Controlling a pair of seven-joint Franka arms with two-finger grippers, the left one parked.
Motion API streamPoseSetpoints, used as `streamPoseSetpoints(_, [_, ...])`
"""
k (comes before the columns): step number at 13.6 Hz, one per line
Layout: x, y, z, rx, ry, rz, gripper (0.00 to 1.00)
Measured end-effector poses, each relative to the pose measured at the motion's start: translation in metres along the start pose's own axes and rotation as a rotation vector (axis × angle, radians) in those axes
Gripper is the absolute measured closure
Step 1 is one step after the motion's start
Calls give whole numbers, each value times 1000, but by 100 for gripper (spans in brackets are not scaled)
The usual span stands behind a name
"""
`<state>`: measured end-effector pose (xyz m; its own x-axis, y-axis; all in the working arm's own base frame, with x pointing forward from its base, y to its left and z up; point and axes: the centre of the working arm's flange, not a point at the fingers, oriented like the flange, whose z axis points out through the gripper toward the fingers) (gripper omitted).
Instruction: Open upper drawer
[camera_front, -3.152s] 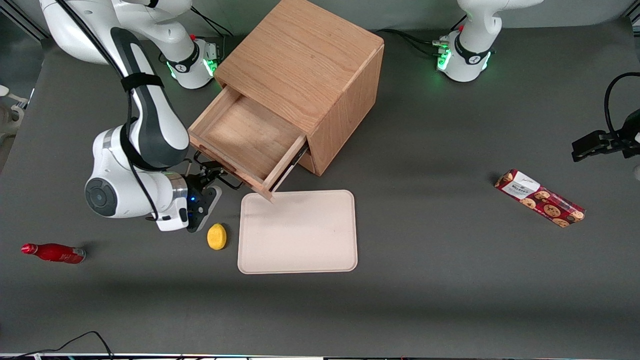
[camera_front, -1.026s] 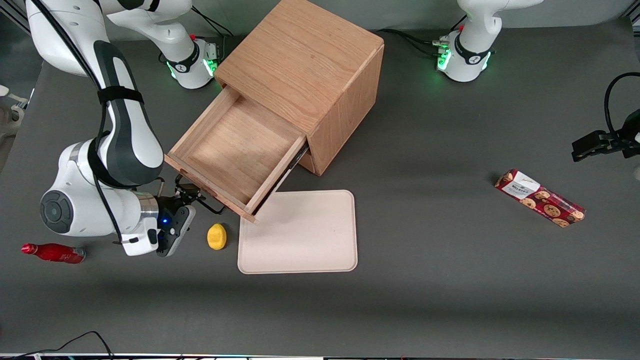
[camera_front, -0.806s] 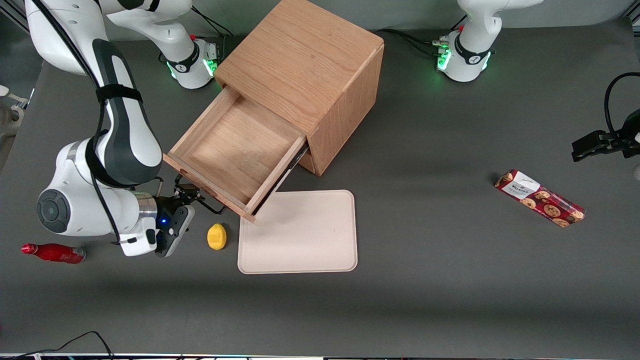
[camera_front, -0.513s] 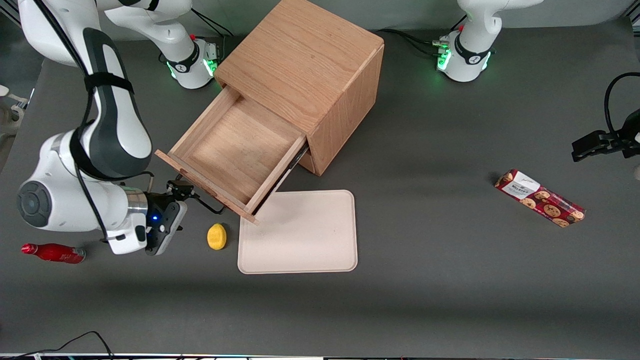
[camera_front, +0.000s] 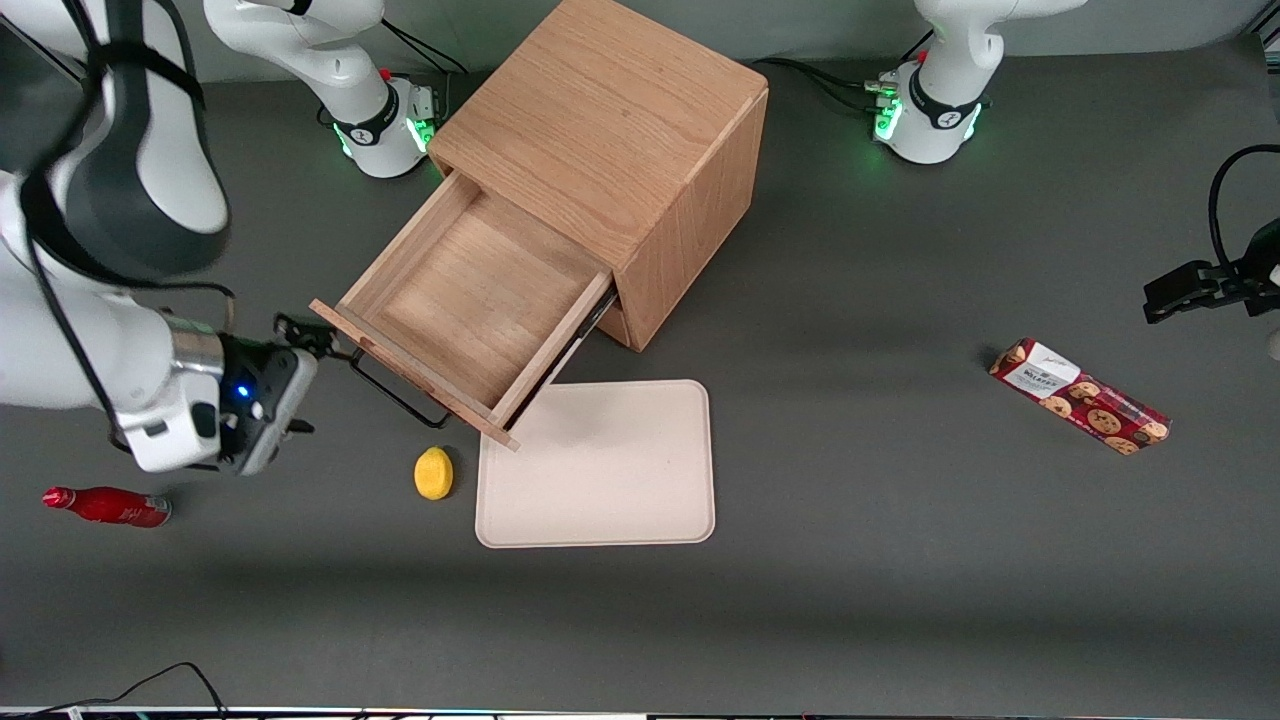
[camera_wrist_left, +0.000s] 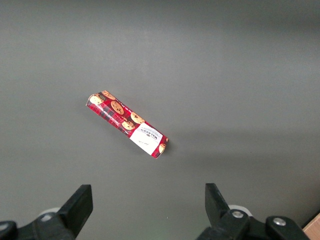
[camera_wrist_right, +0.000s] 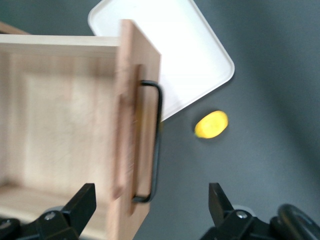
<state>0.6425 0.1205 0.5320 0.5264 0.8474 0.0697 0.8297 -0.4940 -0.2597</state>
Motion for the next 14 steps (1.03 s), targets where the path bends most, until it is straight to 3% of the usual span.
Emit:
streamPoseSetpoints(3, [-13, -31, -37, 34, -36, 2, 0])
streamPoseSetpoints(9, [-36, -62, -64, 12, -114, 118, 0])
streamPoseSetpoints(12, [-53, -68, -63, -60, -181, 349, 0])
streamPoseSetpoints(14, [-71, -75, -61, -107, -171, 426, 0])
